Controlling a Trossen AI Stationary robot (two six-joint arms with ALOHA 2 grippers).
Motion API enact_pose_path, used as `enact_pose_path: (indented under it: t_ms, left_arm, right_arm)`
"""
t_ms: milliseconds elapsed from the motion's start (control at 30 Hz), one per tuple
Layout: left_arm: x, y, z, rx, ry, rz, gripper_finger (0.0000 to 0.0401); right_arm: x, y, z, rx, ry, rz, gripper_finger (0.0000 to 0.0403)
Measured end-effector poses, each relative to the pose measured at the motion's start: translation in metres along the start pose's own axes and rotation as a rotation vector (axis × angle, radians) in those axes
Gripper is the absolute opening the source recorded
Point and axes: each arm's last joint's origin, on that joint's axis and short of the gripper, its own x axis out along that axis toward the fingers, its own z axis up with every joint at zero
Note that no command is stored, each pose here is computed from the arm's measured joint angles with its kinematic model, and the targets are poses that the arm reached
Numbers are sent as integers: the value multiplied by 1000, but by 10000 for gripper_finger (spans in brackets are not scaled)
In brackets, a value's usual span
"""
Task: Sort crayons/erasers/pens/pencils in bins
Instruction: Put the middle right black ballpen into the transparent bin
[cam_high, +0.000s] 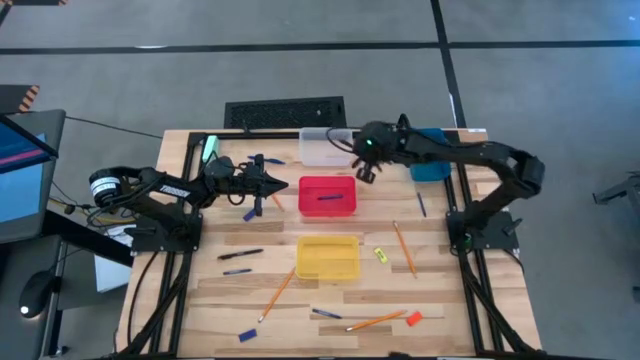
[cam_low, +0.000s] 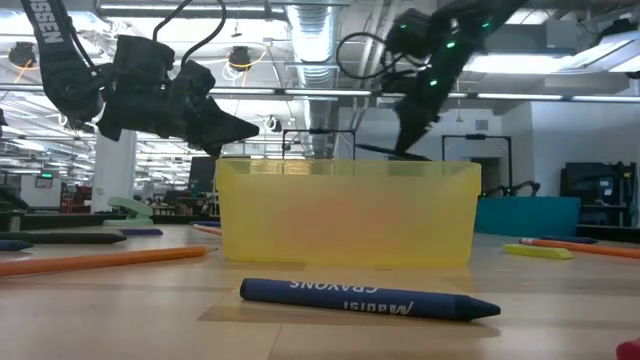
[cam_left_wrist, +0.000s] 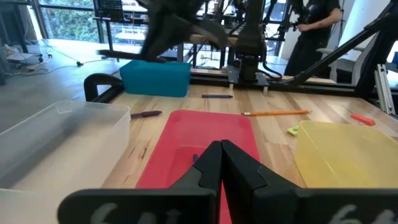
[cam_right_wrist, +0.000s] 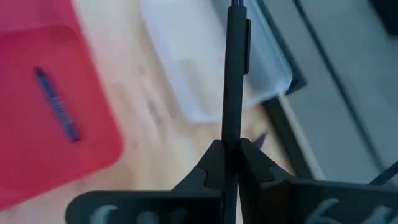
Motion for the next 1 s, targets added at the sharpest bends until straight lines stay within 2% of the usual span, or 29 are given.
enact_pose_path:
  t_ms: [133, 367, 667, 1000]
  left_arm:
    - [0, 0, 0, -1, 0, 0, 0]
    - [0, 0, 0, -2, 0, 0, 0]
    - [0, 0, -1, -5, 8, 0, 0]
    - [0, 0, -1, -5, 10, 0, 0]
  right_arm:
    - [27, -9, 20, -154, -15, -3, 23]
    - [77, -16, 41, -322, 18, 22, 24]
    - [113, -29, 53, -324, -32, 155, 21]
    - [117, -47, 49, -295, -112, 270, 18]
